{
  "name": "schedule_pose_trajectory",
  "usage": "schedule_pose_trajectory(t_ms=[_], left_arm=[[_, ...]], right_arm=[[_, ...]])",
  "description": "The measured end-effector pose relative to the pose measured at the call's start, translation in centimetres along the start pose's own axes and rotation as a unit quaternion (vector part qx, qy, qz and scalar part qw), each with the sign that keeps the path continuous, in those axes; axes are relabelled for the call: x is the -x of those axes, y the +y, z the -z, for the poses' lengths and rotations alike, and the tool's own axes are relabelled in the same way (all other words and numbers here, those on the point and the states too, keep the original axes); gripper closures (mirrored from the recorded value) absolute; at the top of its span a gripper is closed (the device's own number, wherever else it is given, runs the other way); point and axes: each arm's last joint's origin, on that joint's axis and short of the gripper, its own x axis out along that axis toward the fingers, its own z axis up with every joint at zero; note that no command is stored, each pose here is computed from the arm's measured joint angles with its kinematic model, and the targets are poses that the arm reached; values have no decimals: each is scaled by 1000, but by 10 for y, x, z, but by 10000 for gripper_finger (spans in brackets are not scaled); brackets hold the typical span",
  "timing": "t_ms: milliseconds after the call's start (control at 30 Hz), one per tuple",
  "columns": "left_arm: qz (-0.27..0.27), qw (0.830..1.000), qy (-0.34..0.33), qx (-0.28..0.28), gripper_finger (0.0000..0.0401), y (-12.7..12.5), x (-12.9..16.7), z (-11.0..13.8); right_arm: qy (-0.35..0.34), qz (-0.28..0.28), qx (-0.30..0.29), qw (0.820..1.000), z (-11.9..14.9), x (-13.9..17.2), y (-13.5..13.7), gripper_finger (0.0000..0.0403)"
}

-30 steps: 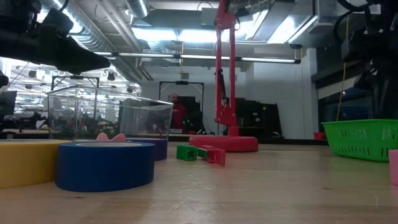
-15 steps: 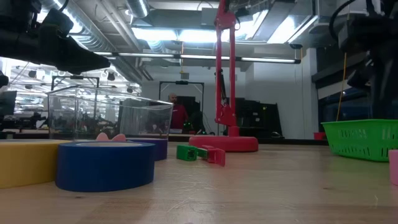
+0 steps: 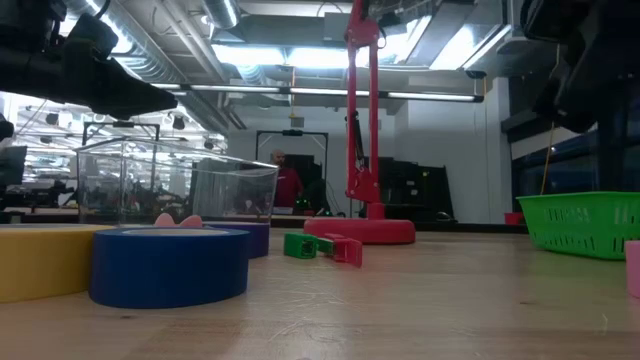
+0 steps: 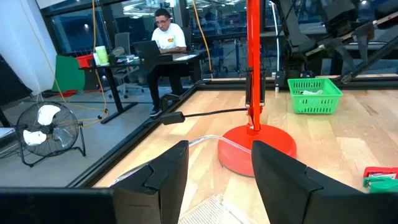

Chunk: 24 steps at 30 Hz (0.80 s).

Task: Pick and place Stapler, Stapler remover, tape
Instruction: Put the pink staple remover into the top green basket

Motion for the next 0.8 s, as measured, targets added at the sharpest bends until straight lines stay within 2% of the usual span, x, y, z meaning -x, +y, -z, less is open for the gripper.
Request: schedule_pose_trajectory(t_ms=[433, 667, 800], left_arm=[[0, 1000, 0, 0, 226, 0, 0, 0], [0, 1000, 0, 0, 228, 0, 0, 0], [0, 1000, 0, 0, 226, 0, 0, 0]], right_arm=[[-84, -34, 37, 995, -17, -2, 8, 322], [-146, -56, 79, 985, -32, -19, 14, 322], [-154, -54, 108, 981, -41, -32, 20, 322]])
